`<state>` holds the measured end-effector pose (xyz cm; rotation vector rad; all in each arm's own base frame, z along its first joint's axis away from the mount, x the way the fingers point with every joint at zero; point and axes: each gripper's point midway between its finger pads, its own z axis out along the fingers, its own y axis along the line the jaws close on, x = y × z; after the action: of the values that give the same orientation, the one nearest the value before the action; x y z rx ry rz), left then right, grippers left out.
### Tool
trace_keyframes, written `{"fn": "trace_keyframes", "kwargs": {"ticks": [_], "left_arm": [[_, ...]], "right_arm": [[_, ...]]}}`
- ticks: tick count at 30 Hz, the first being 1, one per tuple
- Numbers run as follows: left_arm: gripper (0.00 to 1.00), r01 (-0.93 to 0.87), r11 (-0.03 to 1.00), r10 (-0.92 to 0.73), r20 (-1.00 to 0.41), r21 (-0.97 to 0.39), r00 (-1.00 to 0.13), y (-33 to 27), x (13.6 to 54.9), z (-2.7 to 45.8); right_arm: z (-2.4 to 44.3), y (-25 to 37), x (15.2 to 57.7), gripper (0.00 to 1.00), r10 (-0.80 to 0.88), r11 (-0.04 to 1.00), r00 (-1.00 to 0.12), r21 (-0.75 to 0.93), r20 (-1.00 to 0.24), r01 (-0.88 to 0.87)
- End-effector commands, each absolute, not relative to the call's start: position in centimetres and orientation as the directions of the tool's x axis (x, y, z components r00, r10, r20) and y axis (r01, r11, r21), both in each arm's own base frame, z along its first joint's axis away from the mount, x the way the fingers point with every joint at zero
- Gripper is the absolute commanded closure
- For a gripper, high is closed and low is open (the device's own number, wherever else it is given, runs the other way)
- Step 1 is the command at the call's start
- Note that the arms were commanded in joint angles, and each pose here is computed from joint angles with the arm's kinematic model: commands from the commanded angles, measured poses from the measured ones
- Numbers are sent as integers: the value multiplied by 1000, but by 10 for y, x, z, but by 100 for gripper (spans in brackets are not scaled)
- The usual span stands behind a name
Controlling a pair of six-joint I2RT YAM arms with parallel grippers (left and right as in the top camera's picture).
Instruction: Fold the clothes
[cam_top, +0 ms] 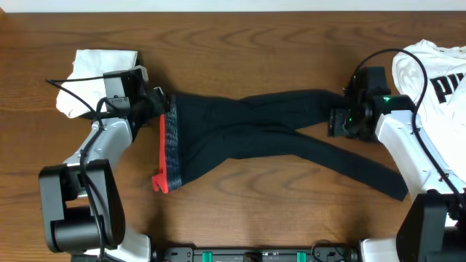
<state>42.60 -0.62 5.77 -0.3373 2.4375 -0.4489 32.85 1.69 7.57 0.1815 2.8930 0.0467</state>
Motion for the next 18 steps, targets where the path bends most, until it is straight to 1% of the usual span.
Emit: {"fn": "trace_keyframes", "kwargs": {"ticks": [1, 12, 18], "left_arm": [[44, -130, 911, -338, -529, -391, -779, -7, 428, 48], [44, -53, 919, -275, -538, -391, -796, -40, 431, 44], [44, -47, 920, -268, -540, -388, -798, -44, 431, 44]], "right_arm": [[76, 17, 331, 30, 119, 993, -963, 47, -241, 110], [76, 17, 331, 29, 119, 993, -963, 48, -244, 110], [76, 17, 331, 29, 118, 993, -963, 47, -244, 110]]}}
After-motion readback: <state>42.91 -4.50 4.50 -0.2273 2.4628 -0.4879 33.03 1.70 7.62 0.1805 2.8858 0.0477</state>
